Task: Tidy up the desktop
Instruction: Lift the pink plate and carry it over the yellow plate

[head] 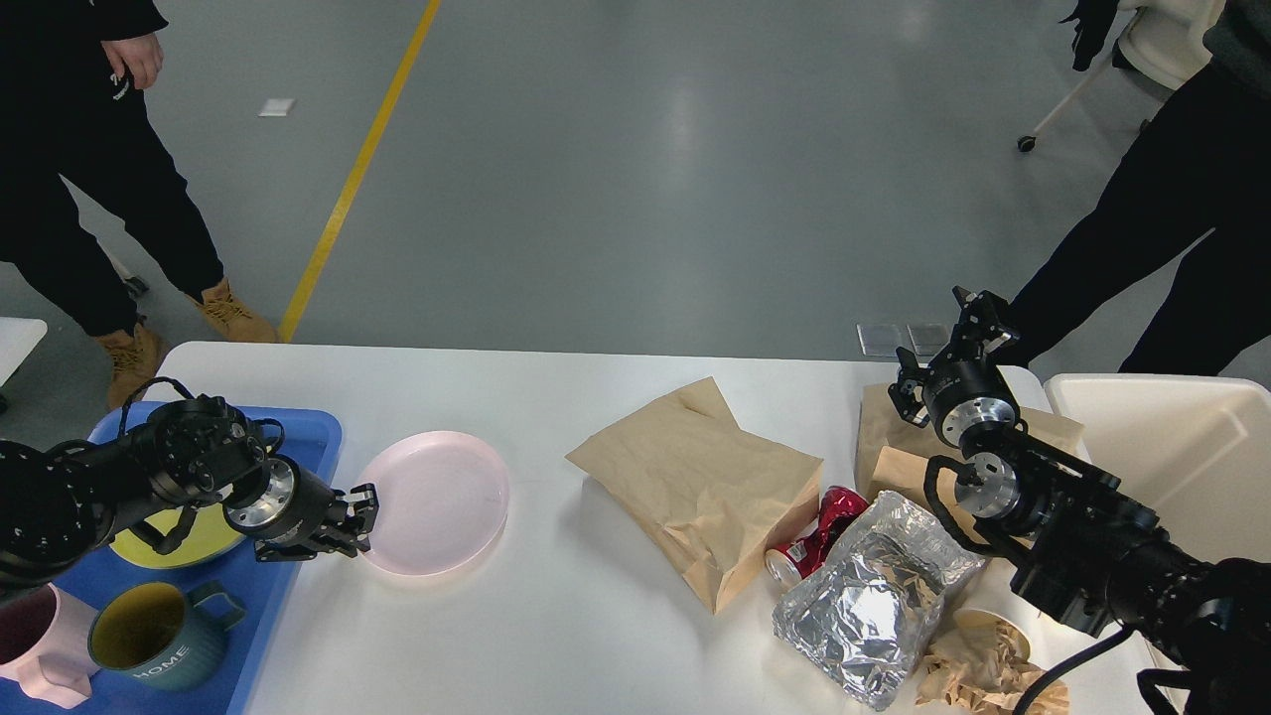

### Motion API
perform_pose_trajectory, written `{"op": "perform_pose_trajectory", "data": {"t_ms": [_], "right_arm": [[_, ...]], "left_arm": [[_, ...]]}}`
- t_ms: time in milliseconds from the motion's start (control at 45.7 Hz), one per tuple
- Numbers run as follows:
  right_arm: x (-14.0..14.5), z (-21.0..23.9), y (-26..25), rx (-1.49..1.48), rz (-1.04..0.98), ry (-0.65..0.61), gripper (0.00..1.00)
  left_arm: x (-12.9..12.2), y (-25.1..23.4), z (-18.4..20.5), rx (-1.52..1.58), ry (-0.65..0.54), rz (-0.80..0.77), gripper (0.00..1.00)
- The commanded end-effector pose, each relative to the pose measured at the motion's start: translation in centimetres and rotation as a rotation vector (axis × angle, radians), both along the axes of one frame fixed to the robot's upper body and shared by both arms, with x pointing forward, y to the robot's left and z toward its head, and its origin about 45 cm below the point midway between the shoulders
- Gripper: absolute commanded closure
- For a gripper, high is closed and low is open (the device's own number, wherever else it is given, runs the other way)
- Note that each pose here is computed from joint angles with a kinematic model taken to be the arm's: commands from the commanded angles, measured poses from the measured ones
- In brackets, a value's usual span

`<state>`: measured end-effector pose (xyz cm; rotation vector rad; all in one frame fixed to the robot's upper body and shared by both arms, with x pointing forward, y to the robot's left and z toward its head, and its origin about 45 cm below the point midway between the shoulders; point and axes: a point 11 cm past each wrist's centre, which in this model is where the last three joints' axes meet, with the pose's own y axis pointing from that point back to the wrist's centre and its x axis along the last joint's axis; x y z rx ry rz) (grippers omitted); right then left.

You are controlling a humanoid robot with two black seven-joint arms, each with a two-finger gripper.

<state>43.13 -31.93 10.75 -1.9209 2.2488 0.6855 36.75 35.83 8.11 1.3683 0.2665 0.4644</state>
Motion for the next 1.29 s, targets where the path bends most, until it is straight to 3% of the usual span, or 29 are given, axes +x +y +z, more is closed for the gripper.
{"op": "perform_pose_trajectory", "data": {"t_ms": [0, 284, 568, 918, 1159, 1268], "right_arm": [[0.0, 0.0, 0.0, 0.001, -0.001, 0.000, 0.00], [0.0, 0.0, 0.0, -0.001, 0.000, 0.000, 0.00], [0.0, 0.0, 0.0, 0.001, -0.001, 0.000, 0.00], [0.0, 0.0, 0.0, -0.001, 0.000, 0.000, 0.00], [0.0, 0.0, 0.0, 0.001, -0.001, 0.000, 0.00], [0.0, 0.0, 0.0, -0.001, 0.000, 0.000, 0.00]], "left_arm": [[-0.3, 0.2, 0.1, -0.007, 0.023, 0.000, 1.00], [-0.2, 0.3, 0.2, -0.009, 0.022, 0.003, 1.00], [2.2, -0.1, 3.3, -0.033, -0.024, -0.006, 1.00], [3.7, 4.7, 10.3, -0.101, -0.045, 0.075, 1.00], [1.7, 13.2, 13.6, -0.046, -0.135, 0.248, 1.00], [0.6, 14.8, 12.1, -0.039, -0.159, 0.310, 1.00]]}}
